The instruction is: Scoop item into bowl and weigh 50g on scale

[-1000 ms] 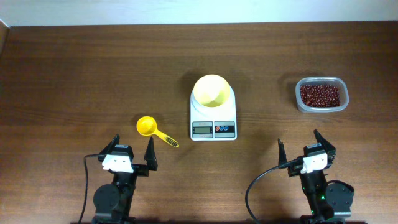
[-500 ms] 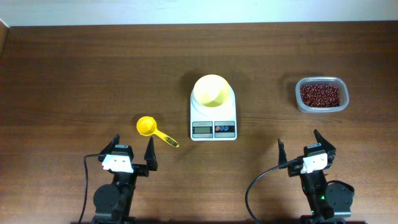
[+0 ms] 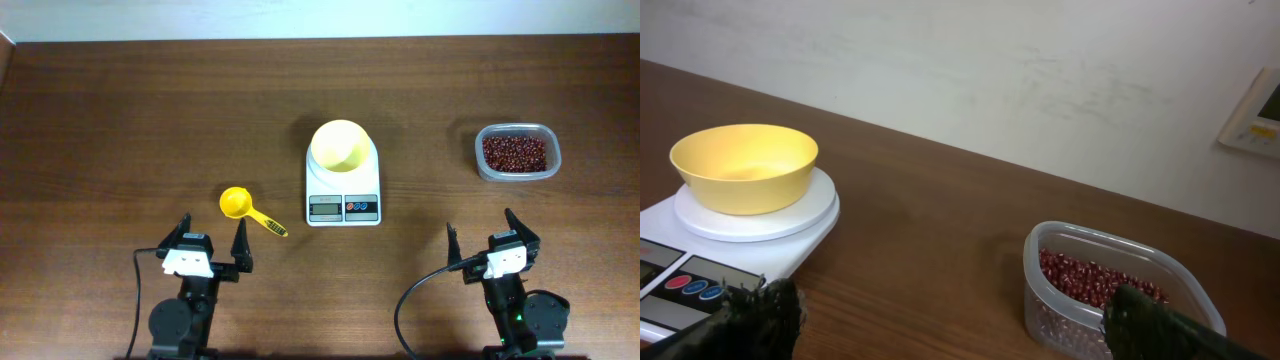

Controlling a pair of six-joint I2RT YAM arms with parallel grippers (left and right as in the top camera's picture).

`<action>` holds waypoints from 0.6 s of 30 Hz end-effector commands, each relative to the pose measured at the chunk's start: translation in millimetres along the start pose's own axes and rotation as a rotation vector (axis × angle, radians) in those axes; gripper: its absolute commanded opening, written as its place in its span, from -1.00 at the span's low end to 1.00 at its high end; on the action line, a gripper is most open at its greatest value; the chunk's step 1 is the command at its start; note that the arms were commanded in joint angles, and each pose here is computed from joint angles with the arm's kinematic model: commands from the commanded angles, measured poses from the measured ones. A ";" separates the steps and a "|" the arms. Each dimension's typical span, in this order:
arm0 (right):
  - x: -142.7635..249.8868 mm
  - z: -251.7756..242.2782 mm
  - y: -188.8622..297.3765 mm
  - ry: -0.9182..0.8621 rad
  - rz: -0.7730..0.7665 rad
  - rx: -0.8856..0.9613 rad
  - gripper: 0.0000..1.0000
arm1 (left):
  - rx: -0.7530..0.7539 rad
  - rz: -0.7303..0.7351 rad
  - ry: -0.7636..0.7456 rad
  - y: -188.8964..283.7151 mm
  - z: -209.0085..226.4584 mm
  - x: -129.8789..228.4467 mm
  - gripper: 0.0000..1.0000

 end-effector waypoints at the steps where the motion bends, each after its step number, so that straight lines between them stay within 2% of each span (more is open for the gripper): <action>1: 2.4 -1.7 0.0 -0.012 0.004 0.012 0.97 | -0.014 -0.023 -0.013 0.1 1.0 -2.0 0.97; 10: 2.4 -1.7 0.0 -0.012 0.004 0.012 0.97 | -0.148 -0.274 -0.005 7.7 16.3 -44.1 0.97; 18: 2.4 -1.7 0.0 -0.012 0.004 0.012 0.97 | -0.225 -0.319 0.009 13.0 25.4 -60.3 0.97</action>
Point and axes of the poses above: each gripper's point midway between its finger pads, its own y axis back along the fingers, its own z axis along the line the jaws close on, x = y × z, the point moved 8 cm from there along y, back along the fingers, and after that the axes turned 14 degrees about -y, right-handed, at the moved point
